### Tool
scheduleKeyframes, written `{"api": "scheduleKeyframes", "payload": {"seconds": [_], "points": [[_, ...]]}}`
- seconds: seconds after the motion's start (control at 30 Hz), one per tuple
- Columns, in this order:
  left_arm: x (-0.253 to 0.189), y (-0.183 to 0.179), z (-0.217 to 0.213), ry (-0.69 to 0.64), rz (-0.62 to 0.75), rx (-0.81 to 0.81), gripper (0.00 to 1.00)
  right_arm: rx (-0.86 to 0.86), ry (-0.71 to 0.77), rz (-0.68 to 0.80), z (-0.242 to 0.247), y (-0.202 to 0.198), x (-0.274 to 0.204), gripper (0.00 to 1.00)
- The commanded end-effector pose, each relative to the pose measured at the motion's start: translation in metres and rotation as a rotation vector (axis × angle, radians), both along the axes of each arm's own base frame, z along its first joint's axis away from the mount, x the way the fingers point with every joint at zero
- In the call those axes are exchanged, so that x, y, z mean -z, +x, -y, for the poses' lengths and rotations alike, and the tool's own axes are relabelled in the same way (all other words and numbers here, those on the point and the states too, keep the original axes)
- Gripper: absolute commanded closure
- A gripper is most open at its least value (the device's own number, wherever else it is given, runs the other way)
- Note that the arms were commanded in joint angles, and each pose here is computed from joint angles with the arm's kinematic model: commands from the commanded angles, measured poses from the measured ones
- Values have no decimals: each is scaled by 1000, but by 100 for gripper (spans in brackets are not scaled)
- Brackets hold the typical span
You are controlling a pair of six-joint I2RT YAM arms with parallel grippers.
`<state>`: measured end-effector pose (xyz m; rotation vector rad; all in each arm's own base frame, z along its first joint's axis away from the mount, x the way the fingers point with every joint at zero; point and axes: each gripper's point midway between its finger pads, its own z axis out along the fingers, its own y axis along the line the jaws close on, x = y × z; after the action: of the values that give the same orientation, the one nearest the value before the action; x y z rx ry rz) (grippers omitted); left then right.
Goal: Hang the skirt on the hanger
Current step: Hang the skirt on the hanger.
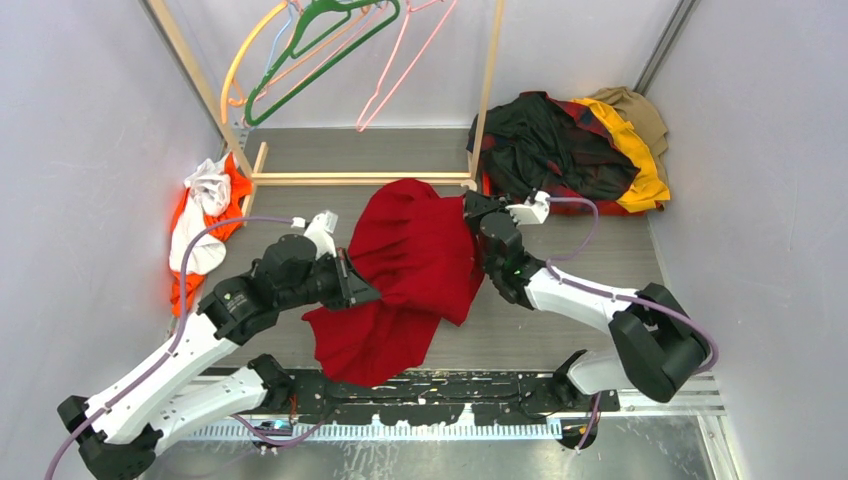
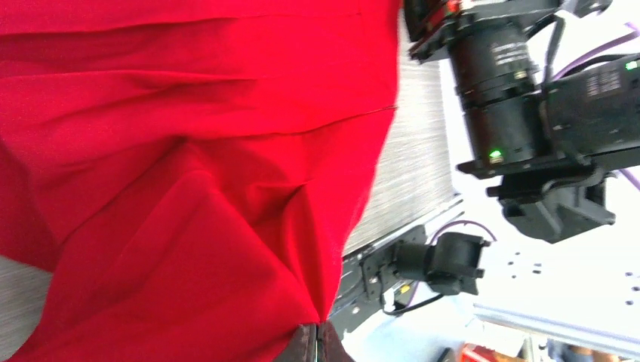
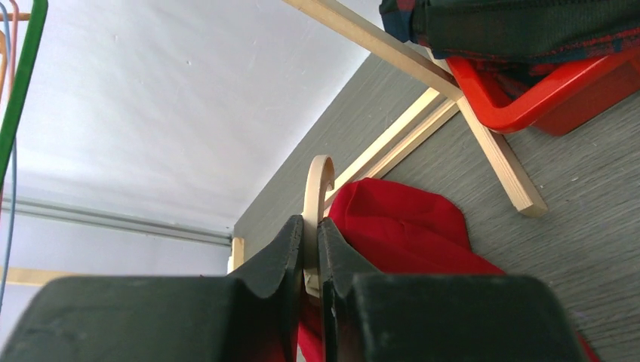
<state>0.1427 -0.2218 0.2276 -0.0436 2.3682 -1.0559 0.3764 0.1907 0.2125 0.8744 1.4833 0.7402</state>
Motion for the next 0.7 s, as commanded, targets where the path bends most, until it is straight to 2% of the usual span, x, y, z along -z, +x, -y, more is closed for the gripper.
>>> {"api": "scheduleKeyframes", "payload": {"seconds": [0.0, 0.2, 0.3, 0.5, 0.57, 0.67], "points": [[-35, -7, 28, -196, 0, 86, 100, 66, 154, 136, 1, 13, -41, 99], [-67, -5, 56, -345, 12, 168, 100, 48, 146, 116, -8, 15, -19, 99], [-64, -5, 68, -378, -6, 205, 100, 34, 147, 114, -11, 16, -17, 99], [13, 9, 75, -223, -72, 183, 100, -4, 169, 112, -16, 12, -21, 99], [37, 16, 74, -133, -69, 162, 100, -28, 176, 106, -19, 9, -21, 99], [52, 32, 75, -71, -27, 135, 99, -67, 187, 88, -23, 3, -15, 99]]}}
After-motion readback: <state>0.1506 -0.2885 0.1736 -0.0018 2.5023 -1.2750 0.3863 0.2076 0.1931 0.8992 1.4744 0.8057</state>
